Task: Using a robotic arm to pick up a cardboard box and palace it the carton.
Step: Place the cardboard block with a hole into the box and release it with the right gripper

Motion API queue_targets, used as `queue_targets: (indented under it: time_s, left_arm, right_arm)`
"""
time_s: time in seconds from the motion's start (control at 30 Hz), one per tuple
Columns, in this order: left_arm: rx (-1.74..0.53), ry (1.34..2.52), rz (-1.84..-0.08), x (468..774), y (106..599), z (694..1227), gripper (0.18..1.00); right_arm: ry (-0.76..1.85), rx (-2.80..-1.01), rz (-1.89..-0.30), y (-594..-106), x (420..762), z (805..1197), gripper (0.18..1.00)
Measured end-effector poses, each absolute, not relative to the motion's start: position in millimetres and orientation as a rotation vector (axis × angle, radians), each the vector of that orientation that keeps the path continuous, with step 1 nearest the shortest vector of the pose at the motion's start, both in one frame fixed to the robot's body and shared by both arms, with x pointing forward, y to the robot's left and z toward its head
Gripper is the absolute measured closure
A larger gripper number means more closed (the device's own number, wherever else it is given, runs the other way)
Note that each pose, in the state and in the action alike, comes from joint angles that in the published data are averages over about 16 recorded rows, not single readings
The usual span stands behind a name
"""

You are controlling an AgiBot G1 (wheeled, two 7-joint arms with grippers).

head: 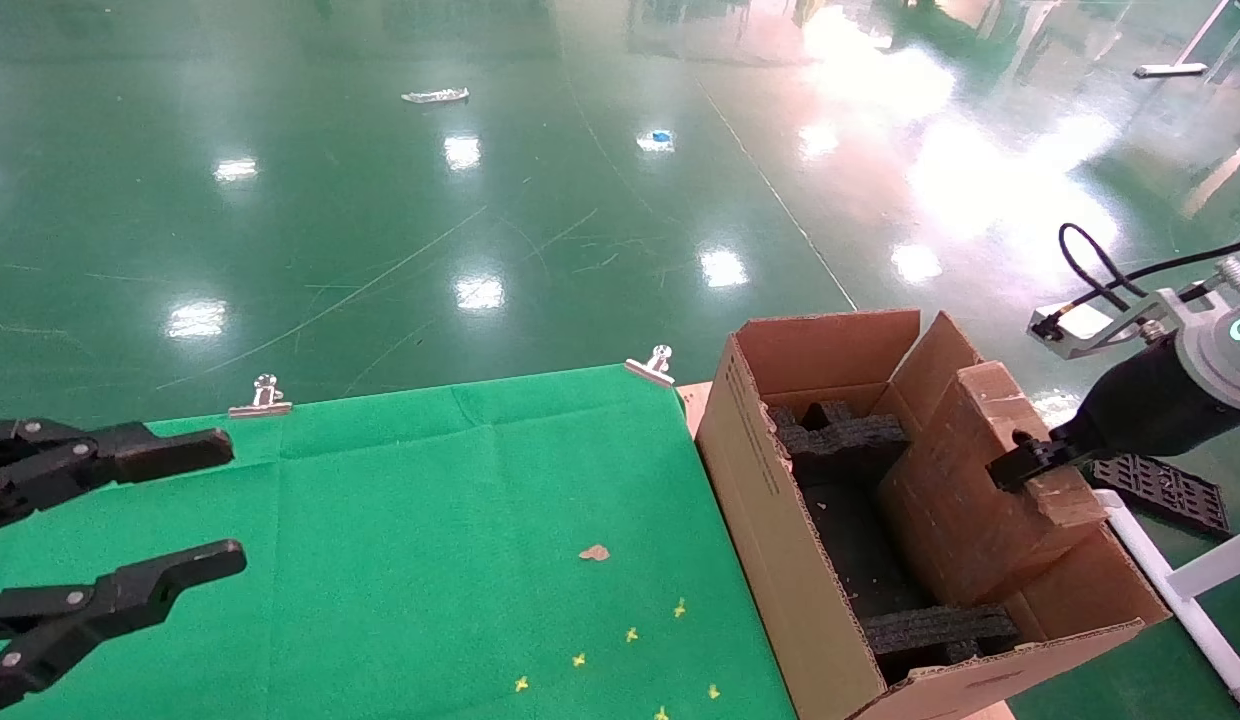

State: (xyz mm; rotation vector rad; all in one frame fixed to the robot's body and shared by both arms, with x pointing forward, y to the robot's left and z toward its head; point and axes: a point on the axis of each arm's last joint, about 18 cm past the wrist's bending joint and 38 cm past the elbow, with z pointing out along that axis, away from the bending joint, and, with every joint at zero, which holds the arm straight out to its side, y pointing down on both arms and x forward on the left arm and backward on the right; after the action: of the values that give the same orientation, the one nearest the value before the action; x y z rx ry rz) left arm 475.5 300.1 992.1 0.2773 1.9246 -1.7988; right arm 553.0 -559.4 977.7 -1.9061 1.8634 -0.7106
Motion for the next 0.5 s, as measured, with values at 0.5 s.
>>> queue_targets:
  time_s: [0.5]
  left_arm:
    - [0.277, 1.925, -1.799, 475, 300, 992, 0.416]
  right_arm:
    - [1.952, -1.874, -0.680, -562, 588, 905, 0.861]
